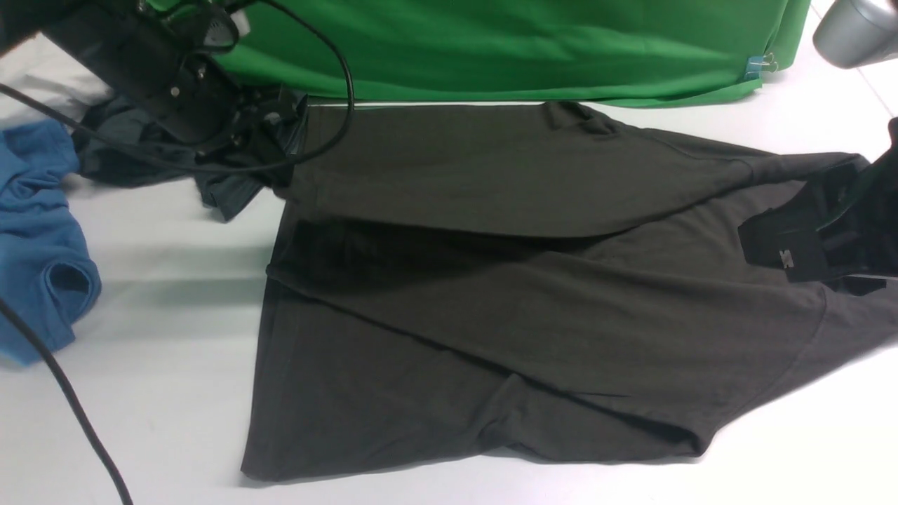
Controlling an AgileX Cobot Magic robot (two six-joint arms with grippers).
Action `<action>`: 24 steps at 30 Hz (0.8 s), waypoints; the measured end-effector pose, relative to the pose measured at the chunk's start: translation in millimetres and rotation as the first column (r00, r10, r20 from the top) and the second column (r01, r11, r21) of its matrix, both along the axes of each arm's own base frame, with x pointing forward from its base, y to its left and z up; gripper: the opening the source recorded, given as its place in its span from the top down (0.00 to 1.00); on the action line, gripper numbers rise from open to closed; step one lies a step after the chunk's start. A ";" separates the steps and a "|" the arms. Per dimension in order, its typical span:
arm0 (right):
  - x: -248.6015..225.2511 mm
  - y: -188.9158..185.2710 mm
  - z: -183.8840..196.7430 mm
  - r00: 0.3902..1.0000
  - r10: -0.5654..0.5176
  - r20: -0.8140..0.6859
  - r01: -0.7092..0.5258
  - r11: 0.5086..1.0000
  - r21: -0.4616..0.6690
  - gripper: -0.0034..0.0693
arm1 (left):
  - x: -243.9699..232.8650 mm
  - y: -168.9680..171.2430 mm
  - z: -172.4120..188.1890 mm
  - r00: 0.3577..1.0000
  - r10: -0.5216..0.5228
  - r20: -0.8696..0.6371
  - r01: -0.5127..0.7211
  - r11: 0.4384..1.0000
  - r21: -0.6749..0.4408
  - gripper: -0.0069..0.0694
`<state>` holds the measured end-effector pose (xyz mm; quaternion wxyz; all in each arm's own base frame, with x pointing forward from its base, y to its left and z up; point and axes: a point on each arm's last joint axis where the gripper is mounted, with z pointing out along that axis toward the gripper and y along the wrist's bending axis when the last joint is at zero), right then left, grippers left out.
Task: Fold a long-sleeved shirt on a white desktop.
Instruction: 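Fold the left side of the dark shirt inward over its body with the left gripper, then grasp the near edge of the shirt at its hem and shoulder corners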
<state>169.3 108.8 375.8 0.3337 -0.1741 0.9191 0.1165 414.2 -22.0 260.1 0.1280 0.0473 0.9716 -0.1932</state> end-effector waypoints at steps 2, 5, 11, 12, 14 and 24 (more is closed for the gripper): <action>0.1 0.1 0.1 1.000 0.000 0.002 0.000 1.000 0.001 0.62 | -2.9 0.4 -10.8 1.000 0.008 -0.022 -0.008 1.000 0.003 0.84; 0.4 0.3 0.4 1.000 0.001 0.006 -0.001 1.000 0.003 0.62 | -6.4 1.1 -35.0 0.998 0.029 -0.062 -0.028 1.000 0.009 0.84; 0.4 0.3 0.4 1.000 0.002 0.007 -0.002 1.000 0.002 0.62 | -6.9 7.2 -73.2 0.994 0.027 -0.107 -0.018 0.997 0.082 0.75; 0.4 0.3 0.5 1.000 0.003 0.008 -0.003 1.000 0.002 0.62 | -6.7 8.6 -74.6 0.994 0.018 -0.106 -0.008 0.995 0.099 0.72; 1.2 0.4 1.1 1.000 0.006 0.020 -0.006 1.000 0.002 0.62 | -7.4 12.5 -75.0 0.994 0.012 -0.106 0.003 0.989 0.145 0.62; 5.8 2.9 -1.5 0.995 0.042 0.090 -0.041 0.999 -0.004 0.62 | -43.8 6.9 -41.1 0.976 0.022 -0.218 0.007 0.991 0.133 0.05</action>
